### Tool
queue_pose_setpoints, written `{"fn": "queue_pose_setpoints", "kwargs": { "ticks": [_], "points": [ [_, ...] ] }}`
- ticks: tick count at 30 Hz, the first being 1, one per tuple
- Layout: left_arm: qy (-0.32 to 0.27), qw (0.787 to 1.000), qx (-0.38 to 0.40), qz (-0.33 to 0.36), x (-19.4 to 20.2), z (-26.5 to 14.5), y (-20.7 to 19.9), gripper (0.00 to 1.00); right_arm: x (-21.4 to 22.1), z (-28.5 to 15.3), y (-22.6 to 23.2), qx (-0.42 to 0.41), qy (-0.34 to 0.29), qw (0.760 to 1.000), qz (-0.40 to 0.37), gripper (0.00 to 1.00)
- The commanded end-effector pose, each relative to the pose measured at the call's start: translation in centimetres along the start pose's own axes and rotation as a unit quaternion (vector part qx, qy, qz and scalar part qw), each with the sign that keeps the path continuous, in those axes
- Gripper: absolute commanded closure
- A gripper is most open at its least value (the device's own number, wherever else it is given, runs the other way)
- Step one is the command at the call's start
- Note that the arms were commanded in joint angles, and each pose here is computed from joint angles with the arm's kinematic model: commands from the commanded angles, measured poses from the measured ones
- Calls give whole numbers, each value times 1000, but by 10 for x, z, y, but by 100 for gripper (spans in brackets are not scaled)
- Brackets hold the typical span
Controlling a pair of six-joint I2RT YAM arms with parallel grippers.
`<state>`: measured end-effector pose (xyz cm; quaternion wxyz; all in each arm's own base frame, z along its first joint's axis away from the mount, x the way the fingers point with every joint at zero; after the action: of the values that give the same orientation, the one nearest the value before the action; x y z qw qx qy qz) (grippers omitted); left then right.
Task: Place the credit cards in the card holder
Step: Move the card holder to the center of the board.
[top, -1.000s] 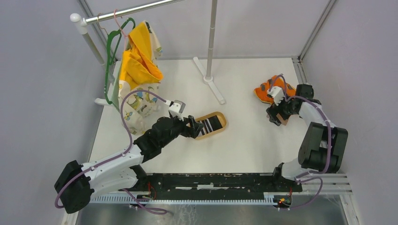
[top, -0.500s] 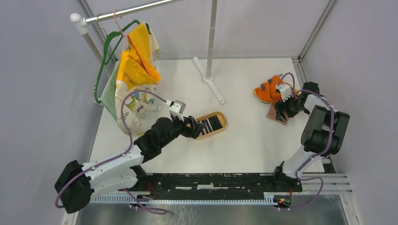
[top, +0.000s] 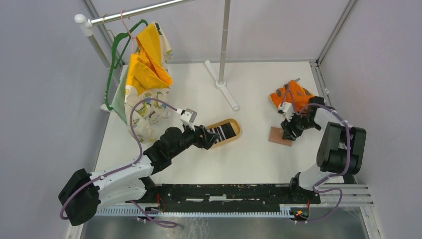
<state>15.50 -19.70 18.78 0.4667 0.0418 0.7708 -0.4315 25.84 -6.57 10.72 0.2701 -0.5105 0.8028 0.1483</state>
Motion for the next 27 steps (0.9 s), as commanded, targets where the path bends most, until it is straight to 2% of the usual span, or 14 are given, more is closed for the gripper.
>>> {"fn": "queue_pose_setpoints", "kwargs": {
  "ticks": [1,7,12,16,18,21,23,27],
  "points": [
    [-25,998,50,-37,1,1,-8,18,-23,24,63,-121,3,992,-44,46],
    [-15,997,50,-57,19,-2,2,21,-66,53,111,-177,-11,974,-138,46],
    [5,995,47,-84,47,-9,5,24,-96,66,143,-216,-52,942,-250,45],
    [20,994,29,-104,74,-9,-4,26,-129,52,134,-136,-114,926,-333,41],
    [27,993,20,-115,87,-9,-14,30,-144,41,128,-84,-150,908,-382,33],
    [33,990,-16,-140,104,-2,-21,36,-156,29,130,-52,-202,865,-456,16],
    [48,985,-26,-163,116,2,-28,41,-155,32,133,-62,-218,855,-467,16],
    [75,978,-44,-190,134,14,-41,43,-134,46,144,-99,-215,856,-460,18]
  ]
}}
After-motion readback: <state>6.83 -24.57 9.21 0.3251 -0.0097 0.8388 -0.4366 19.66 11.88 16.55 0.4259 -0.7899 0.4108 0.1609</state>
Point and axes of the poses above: each gripper's point midway between its finger pads, its own z axis out along the fingers, its own y axis along the line the jaws close on, x = y × z, the point moved 10 cm from there along -z, back along the fingers, and after that the axes turned 13 degrees about -z, right-handed, at the moved point
